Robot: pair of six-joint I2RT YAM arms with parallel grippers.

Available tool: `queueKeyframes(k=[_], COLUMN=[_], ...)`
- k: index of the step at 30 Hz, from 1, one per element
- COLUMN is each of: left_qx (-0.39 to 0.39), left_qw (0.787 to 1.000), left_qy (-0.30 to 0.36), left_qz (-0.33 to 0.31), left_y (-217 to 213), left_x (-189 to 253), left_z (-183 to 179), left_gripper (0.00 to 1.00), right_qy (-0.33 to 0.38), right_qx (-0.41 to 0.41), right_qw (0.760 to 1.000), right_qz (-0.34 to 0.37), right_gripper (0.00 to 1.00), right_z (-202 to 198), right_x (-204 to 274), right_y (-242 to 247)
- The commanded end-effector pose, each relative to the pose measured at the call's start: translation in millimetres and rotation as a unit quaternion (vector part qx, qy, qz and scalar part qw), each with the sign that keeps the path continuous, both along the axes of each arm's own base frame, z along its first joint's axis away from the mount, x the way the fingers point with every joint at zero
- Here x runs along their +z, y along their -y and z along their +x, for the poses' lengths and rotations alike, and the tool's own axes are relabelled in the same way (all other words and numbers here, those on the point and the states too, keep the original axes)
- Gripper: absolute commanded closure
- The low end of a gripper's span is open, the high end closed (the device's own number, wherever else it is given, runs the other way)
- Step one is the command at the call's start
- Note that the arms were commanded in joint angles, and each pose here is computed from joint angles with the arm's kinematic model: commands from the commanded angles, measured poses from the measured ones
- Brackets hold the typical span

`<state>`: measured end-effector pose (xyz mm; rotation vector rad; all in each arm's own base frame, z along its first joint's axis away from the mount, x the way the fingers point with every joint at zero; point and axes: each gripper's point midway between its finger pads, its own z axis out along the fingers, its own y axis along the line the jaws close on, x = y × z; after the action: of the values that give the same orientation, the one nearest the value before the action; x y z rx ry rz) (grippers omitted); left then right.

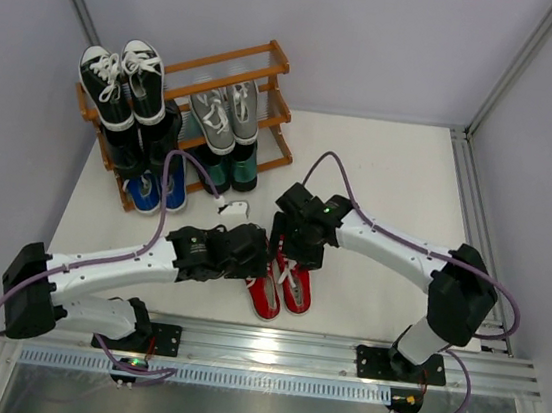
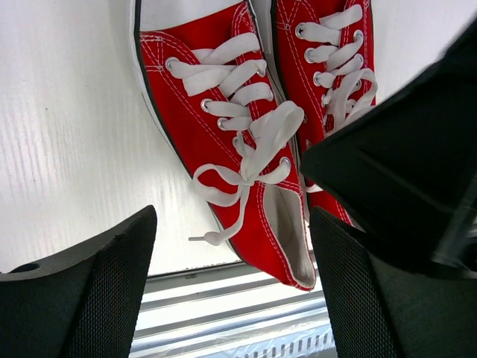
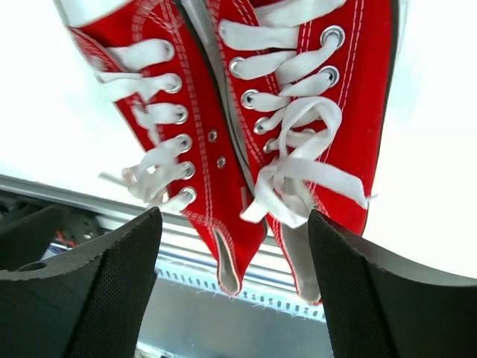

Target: Place and organize the shoes onto the shoe shelf

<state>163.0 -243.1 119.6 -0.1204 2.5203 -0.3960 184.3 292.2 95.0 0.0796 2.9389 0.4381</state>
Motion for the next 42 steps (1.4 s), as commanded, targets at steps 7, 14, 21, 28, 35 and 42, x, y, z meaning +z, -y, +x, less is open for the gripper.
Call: queueKeyframes(k=[7,14,21,28,35,42], left_qx=[-0.028,-0.027,0.002,0.012,-0.009,-0.132], left_qw=[0.998,1.0,0.997,0.996,0.992,0.988], left_qy=[0.02,-0.014,-0.053,-0.06,-0.091,-0.064], left_qz=[-0.052,0.002,0.054,0.069,0.083,0.045], left_y=[45.9,92.9,81.1,77.1,76.6,92.9], left_x=[15.0,-18.5,-63.0,-89.3,-135.4,-125.3], left_z=[15.6,35.4,28.7,28.5,17.8,8.2], left_gripper=[0.21,0.22,0.22,0.24,0.93,1.0], right_qy=[0.123,0.149,0.134,0.12,0.122,0.133], right_qx=[-0.201,-0.241,-0.231,-0.221,-0.22,-0.234], right_qw=[0.971,0.956,0.962,0.966,0.966,0.961], right_qz=[-0.039,-0.071,-0.06,-0.062,-0.063,-0.062], right_gripper=[0.17,0.12,0.11,0.11,0.12,0.14], right_z=[46.7,57.7,47.6,41.1,42.3,43.5], right_x=[64.1,78.4,66.0,50.2,51.7,59.0], right_y=[113.0,190.9,189.1,191.5,197.0,211.4])
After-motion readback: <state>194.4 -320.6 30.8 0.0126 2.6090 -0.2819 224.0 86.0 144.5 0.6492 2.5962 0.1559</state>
